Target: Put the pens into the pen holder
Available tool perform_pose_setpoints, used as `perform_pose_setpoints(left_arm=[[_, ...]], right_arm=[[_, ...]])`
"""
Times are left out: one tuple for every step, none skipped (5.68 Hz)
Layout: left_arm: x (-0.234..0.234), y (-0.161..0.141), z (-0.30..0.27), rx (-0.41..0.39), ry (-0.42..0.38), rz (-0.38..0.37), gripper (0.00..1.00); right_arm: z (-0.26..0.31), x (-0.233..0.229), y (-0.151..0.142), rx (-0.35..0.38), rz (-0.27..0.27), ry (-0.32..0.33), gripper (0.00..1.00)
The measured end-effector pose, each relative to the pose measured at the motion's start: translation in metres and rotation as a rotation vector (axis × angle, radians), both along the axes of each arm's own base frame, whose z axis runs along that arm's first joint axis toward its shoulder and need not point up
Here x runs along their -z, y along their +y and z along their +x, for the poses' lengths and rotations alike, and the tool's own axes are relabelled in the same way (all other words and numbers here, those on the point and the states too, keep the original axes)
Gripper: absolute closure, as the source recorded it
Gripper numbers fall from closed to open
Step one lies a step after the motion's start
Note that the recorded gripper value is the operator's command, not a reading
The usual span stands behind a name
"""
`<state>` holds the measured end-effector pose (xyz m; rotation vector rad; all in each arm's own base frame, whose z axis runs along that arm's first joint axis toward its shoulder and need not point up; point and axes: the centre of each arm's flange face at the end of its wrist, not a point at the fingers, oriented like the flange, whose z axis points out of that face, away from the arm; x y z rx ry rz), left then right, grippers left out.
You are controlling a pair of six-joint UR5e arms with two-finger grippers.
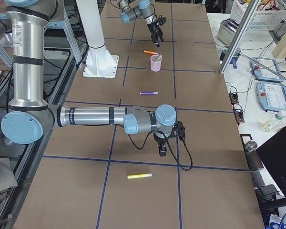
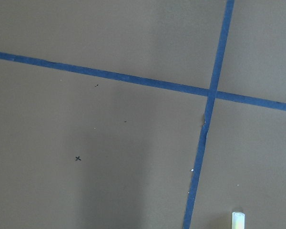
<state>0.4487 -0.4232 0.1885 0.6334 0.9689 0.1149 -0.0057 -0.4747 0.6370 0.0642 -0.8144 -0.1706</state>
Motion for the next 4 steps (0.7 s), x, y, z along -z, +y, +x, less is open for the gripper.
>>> perform_pose_setpoints(left_arm=[[-0.043,-0.019,-0.039,-0.060,-0.073,0.006,0.00],[-0.083,-0.038,-0.079,-0.105,-0.140,0.010,0.00],[-0.111,-0.052,-0.112,-0.126,-0.179,0.004,0.00],[-0.124,-0.058,-0.129,-0.131,-0.191,-0.005,0.00]], right_arm=[[-0.006,-0.022,0.000,0.013,-0.029,0.007,0.00],[-0.008,-0.061,0.002,0.019,-0.053,0.013,0.01],[-0.009,-0.109,0.010,0.021,-0.060,0.016,0.02],[-0.010,-0.151,0.024,0.024,-0.084,0.023,0.07]])
